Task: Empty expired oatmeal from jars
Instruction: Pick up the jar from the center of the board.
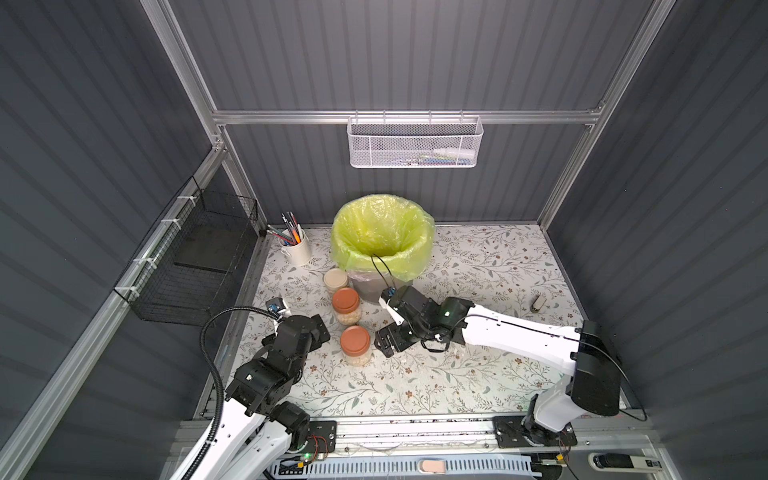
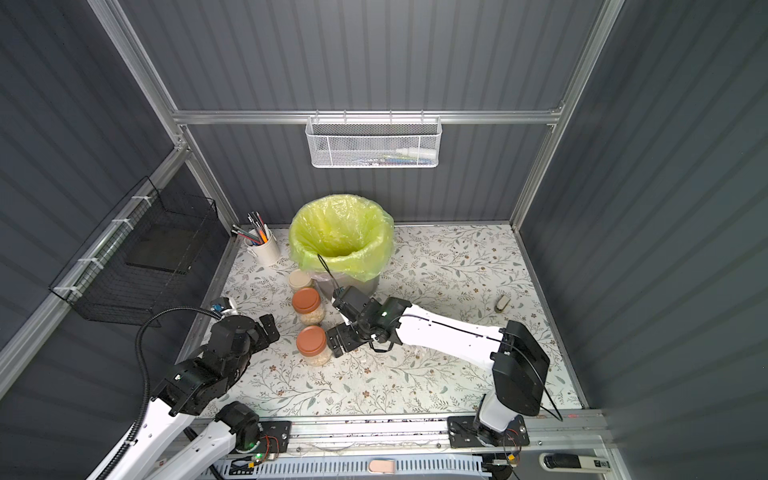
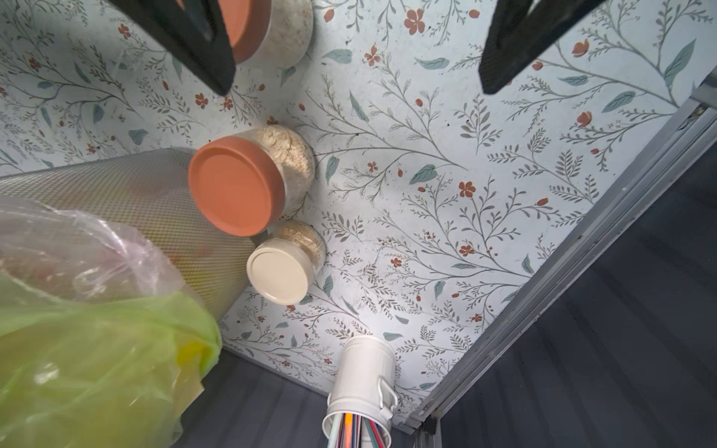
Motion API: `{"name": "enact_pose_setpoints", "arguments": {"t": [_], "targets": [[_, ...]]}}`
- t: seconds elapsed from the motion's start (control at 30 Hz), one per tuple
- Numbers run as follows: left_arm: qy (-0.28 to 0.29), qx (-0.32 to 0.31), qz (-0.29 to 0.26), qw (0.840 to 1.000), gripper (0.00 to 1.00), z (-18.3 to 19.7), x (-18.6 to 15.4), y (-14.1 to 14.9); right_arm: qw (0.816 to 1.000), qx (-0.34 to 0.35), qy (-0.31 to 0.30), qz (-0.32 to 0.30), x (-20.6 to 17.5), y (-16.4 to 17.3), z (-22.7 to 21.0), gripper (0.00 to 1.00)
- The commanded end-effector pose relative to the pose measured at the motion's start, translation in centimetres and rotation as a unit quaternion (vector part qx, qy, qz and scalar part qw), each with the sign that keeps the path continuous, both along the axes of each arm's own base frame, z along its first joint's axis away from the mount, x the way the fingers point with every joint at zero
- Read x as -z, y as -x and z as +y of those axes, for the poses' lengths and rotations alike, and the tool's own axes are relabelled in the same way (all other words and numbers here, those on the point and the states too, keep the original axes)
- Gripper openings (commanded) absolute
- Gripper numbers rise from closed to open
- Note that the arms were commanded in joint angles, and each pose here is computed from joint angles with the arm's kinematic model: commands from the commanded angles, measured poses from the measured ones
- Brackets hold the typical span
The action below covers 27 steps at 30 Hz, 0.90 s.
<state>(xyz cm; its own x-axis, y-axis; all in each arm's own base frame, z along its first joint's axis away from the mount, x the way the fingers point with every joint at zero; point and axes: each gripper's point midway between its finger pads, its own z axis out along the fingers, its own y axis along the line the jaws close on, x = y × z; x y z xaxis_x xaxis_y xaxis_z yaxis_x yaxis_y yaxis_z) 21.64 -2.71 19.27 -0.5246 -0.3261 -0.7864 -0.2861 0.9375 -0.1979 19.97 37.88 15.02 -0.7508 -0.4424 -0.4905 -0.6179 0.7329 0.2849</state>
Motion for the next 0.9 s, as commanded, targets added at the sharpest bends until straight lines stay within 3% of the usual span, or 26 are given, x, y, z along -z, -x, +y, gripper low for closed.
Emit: {"name": "enact_pose_setpoints", "arguments": {"t": [0.0,0.33,0.87], "targets": [[-0.010,-0.034,0.010,0.999,1.00,1.3,1.0,0.6,0.999,-0.025,0.011,-0.018,0.0,0.2,1.6,0.99],[0.025,-0.099,-0.022,0.994,1.00,3.7,1.7,2.6,0.996,-0.082,0.021,-0.034,2.3,1.4,6.0,0.99],[0.033,-0.133,-0.037,0.990,1.00,5.1,1.9,3.5,0.992,-0.112,0.045,-0.024,5.1,1.5,9.0,0.99]]}}
